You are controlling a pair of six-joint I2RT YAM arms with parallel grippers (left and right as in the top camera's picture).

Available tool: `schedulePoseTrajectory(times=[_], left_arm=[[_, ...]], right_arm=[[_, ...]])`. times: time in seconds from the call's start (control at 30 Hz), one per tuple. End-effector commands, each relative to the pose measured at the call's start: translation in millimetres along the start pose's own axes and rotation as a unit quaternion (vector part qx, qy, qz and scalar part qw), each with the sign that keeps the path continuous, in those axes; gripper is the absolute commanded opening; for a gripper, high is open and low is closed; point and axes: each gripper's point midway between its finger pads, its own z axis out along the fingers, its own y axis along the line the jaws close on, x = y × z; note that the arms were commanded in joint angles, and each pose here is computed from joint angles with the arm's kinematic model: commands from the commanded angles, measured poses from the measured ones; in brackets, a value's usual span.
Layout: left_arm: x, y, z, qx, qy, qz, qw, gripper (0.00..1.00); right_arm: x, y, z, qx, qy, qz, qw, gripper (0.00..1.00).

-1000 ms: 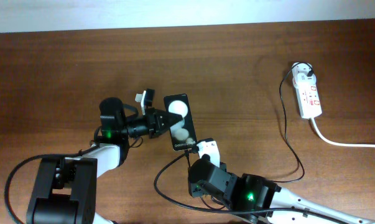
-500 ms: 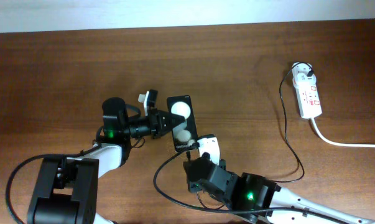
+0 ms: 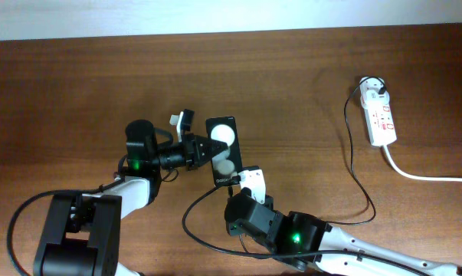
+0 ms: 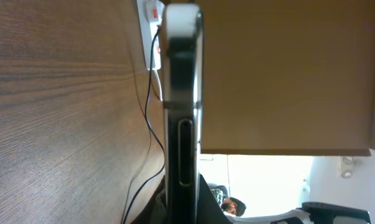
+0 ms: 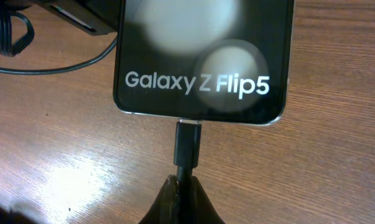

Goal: Plug charger to phone and switch on socket
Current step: 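Open the right gripper and pull it back from the plug, then lower the phone flat onto the table with the left gripper and release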

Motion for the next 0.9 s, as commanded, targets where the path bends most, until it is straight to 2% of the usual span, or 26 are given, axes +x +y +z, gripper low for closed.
schedulePoseTrajectory(times=[0.0, 0.13, 0.3, 0.43, 0.5, 0.57, 0.67, 0.83, 0.87], left_arm=[[31.9, -13.5, 2.7, 0.043, 0.084, 0.018, 0.995, 0.0], [46.4, -1.5, -0.1, 0.037, 0.087, -0.001, 0.996, 0.0], [43.2, 6.5, 0.2, 0.023, 0.065, 0.017, 0.997, 0.0], [26.5, 17.1, 1.7, -0.009, 0.017, 0.019, 1.0, 0.0], [18.8, 14.9, 2.2, -0.011, 0.0, 0.04, 0.999, 0.0], [9.5, -1.9, 2.3, 0.009, -0.012, 0.102, 0.995, 0.0], [-5.9, -16.0, 4.9, 0.017, -0.028, 0.132, 0.991, 0.0], [-30.8, -29.3, 33.8, -0.009, -0.042, 0.159, 0.986, 0.0], [-35.7, -23.3, 41.8, -0.038, -0.036, 0.156, 0.986, 0.0]], right_arm=[[-26.9, 7.0, -2.0, -0.004, -0.059, 0.014, 0.998, 0.04], [-41.3, 6.4, -3.7, -0.003, -0.086, 0.026, 0.996, 0.04], [-45.3, 9.4, -19.7, -0.023, -0.087, 0.032, 0.995, 0.21], [-38.4, 4.0, -48.5, -0.04, -0.069, 0.03, 0.996, 0.27], [-36.9, -8.0, -75.9, -0.043, -0.072, 0.031, 0.996, 0.36], [-34.4, -23.6, -106.6, -0.049, -0.081, 0.034, 0.995, 0.55], [-27.6, -43.2, -136.0, -0.056, -0.089, 0.037, 0.994, 0.69], [-11.1, -67.4, -149.2, -0.036, -0.074, 0.03, 0.996, 0.9], [-8.1, -70.3, -148.3, -0.03, -0.067, 0.028, 0.997, 1.0]])
